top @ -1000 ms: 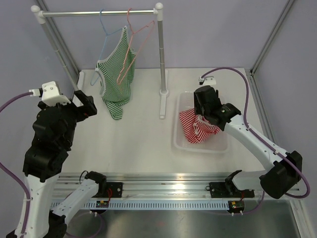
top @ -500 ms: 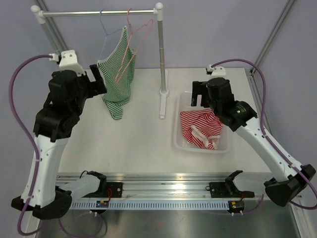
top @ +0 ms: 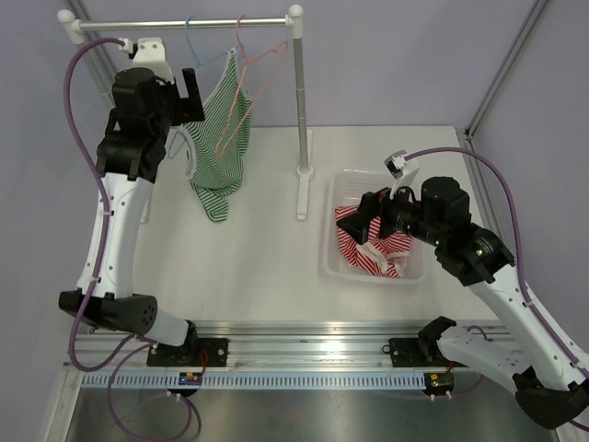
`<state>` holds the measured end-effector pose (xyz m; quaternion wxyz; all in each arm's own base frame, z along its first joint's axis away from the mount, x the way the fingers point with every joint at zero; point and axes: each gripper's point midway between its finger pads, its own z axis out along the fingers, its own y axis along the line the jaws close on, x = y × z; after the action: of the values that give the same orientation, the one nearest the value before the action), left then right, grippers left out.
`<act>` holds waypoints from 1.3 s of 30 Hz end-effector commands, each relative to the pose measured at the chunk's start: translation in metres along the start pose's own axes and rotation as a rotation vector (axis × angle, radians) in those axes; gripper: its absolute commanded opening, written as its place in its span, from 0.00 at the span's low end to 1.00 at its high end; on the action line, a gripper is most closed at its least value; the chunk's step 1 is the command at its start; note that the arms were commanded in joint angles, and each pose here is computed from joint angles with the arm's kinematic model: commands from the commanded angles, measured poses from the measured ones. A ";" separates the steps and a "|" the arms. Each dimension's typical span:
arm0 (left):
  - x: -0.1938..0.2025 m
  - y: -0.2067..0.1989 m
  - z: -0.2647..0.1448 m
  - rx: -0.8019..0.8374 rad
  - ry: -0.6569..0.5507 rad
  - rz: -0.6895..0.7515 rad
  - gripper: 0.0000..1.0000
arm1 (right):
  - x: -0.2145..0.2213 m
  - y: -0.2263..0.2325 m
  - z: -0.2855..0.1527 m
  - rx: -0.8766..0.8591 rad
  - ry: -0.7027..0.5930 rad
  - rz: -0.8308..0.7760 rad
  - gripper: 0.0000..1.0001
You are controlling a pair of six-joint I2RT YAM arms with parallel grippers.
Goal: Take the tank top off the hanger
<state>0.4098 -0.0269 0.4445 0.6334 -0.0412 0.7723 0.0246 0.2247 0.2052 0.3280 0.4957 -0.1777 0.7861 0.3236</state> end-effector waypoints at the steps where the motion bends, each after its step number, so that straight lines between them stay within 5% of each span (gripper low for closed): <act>1: -0.039 -0.021 0.024 0.125 -0.120 0.034 0.99 | 0.011 0.032 -0.006 -0.190 0.037 0.019 1.00; 11: -0.007 -0.019 0.098 0.159 0.009 0.120 0.94 | 0.036 0.040 -0.020 -0.243 0.069 0.072 0.99; 15: -0.001 -0.027 0.104 0.207 0.033 0.111 0.54 | 0.042 0.039 -0.018 -0.245 0.083 0.083 1.00; 16: -0.001 -0.029 0.103 0.215 0.032 0.106 0.37 | 0.045 0.038 -0.016 -0.242 0.092 0.089 0.99; 22: -0.008 -0.029 0.097 0.215 0.013 0.078 0.01 | 0.049 0.039 -0.006 -0.263 0.112 0.110 0.99; 39: -0.061 -0.015 0.026 0.174 -0.079 0.017 0.00 | 0.035 0.034 -0.003 -0.232 0.079 0.063 0.99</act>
<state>0.4846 -0.0430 0.4316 0.6015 0.0406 0.7973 -0.0297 0.1806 0.2319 0.2832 0.3902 -0.2126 0.7884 0.4254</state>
